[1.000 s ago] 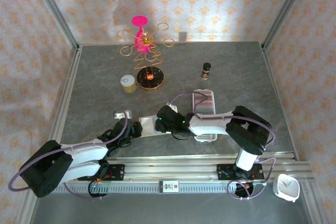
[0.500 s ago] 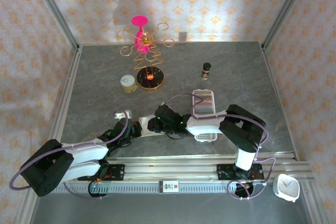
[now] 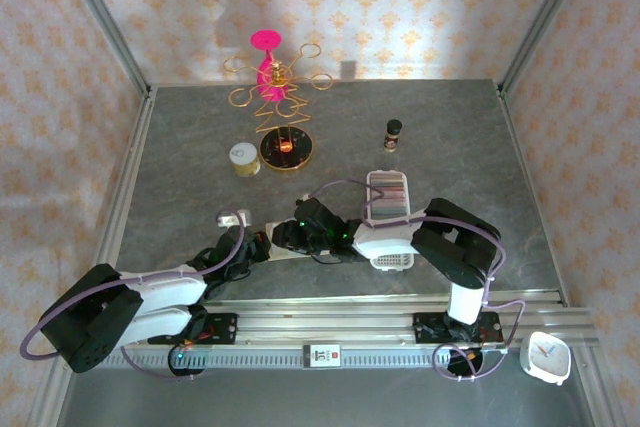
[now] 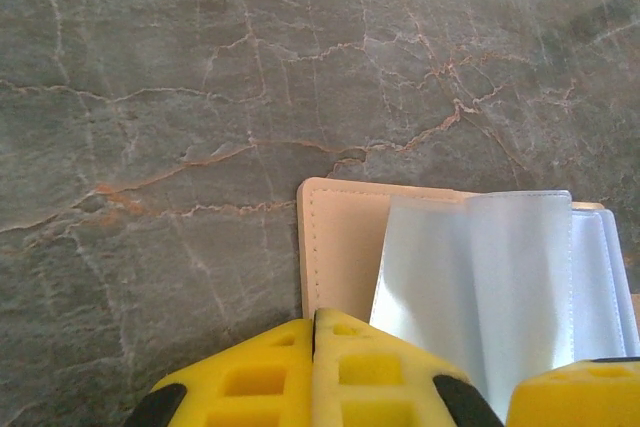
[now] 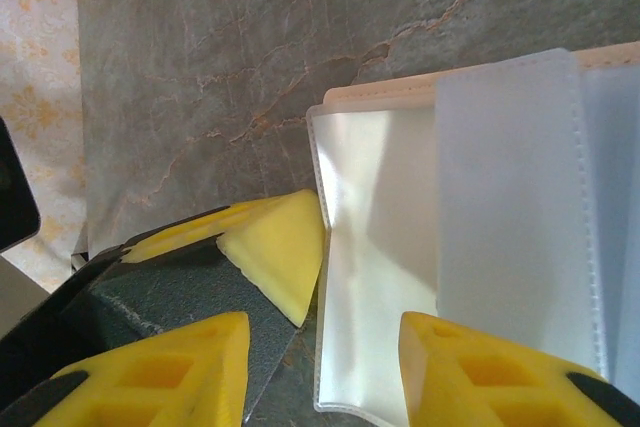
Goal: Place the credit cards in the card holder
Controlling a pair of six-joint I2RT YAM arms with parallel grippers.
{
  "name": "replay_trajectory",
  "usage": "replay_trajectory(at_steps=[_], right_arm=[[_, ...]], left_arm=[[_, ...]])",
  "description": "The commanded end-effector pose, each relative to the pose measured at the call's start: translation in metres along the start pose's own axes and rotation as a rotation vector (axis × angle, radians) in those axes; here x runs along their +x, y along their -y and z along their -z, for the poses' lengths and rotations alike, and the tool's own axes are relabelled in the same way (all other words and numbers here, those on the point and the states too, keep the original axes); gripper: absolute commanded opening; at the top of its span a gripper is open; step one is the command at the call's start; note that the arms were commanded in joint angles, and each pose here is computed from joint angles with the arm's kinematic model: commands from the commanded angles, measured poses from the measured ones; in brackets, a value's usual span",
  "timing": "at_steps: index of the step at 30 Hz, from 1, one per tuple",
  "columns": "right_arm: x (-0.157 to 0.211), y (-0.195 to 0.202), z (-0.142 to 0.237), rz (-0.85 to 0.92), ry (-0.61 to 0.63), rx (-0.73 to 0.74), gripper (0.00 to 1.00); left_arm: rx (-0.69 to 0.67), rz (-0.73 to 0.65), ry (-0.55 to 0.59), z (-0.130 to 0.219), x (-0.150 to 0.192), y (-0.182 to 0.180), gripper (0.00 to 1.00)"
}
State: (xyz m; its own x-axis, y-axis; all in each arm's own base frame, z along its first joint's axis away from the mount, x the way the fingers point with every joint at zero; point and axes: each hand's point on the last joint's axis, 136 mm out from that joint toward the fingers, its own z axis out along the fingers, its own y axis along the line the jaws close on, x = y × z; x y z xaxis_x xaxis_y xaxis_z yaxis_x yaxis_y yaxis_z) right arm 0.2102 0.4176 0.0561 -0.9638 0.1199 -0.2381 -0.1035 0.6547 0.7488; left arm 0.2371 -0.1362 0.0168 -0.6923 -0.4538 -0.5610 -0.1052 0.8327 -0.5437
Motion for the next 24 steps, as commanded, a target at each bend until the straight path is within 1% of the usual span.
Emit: replay_trajectory(at_steps=[1,7,11,16,21,24], right_arm=[[-0.001,-0.011,-0.002,-0.003,0.014,-0.049,0.43],[-0.013,-0.031,-0.002,-0.010,0.061,-0.131,0.43],[-0.025,-0.050,-0.003,0.020,0.099,-0.164,0.43],[-0.046,-0.088,0.000,0.076,0.155,-0.222,0.43],[-0.079,-0.112,0.012,0.148,0.248,-0.164,0.43],[-0.094,-0.115,0.025,0.167,0.298,-0.128,0.43]], left_arm=[[0.019,0.017,-0.048,0.000,0.013,-0.002,0.01],[0.008,0.021,-0.039,0.001,0.014,-0.007,0.01],[-0.006,0.019,-0.041,0.000,0.016,-0.011,0.01],[-0.014,0.020,-0.041,-0.001,0.016,-0.012,0.01],[-0.028,0.021,-0.033,0.000,0.015,-0.015,0.01],[-0.038,0.023,-0.017,0.002,0.012,-0.017,0.02]])
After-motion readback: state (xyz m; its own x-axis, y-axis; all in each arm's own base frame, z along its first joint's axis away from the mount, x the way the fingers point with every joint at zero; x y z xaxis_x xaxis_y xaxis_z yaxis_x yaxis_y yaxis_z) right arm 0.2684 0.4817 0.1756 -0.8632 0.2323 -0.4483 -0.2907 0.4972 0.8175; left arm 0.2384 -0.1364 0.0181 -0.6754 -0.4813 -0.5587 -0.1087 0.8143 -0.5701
